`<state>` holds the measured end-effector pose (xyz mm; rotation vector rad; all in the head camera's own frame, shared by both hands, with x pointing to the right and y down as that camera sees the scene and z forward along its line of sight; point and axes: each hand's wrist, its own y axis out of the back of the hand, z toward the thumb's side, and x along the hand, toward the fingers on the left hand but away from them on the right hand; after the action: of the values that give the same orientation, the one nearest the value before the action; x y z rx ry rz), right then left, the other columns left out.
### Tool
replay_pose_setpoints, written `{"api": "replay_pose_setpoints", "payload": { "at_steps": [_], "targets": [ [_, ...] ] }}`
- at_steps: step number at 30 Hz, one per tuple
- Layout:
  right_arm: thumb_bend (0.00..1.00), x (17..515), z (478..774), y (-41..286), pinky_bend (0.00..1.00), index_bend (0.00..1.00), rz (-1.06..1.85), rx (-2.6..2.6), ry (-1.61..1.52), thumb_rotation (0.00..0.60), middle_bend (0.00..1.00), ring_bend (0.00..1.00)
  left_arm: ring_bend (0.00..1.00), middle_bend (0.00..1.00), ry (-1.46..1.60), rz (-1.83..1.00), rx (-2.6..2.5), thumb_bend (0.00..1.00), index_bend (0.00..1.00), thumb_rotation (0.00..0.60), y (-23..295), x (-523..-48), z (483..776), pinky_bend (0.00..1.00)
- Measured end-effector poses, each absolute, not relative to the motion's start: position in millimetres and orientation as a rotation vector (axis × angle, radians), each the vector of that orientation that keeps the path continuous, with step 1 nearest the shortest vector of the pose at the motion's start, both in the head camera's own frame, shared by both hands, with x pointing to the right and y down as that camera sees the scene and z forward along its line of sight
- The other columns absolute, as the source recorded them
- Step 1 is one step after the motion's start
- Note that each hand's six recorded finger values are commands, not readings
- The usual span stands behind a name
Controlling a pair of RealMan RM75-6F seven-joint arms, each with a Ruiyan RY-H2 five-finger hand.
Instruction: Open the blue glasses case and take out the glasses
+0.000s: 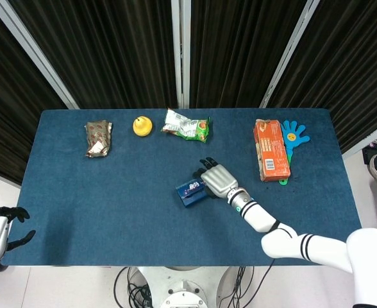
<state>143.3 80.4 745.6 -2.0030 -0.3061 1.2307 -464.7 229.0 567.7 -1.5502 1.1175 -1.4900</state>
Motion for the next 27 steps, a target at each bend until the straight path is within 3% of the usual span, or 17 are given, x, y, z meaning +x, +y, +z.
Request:
{"api": "replay_pose_setpoints", "payload": {
  "at_steps": [4,16,22,27],
  "targets": [
    [0.47,130,749,74,0.0,0.0,1.256,-2.008,-0.314,0.6,0.08,0.0,0.42,0.54,1.119,-1.488,-1.552,0.17,0.51,0.6,229,-465,568,0.4],
    [0.44,108,754,33,0.0,0.0,1.299,-1.962,-0.474,0.6,0.07,0.0,0.42,0.54,1.122,-1.486,-1.557,0.17,0.51,0.6,229,-465,568,0.4],
    [0.48,119,736,47,0.0,0.0,1.229,-1.99,-0.482,0.6,0.18,0.0,0.42,0.54,1.119,-1.484,-1.56,0.17,0.51,0.6,228,-465,568,0.4],
    [0.56,160,723,72,0.0,0.0,1.222,-2.033,-0.452,0.6,0.24,0.0,0.42,0.54,1.116,-1.485,-1.557,0.17,0.51,0.6,229,-464,568,0.41]
  ]
}}
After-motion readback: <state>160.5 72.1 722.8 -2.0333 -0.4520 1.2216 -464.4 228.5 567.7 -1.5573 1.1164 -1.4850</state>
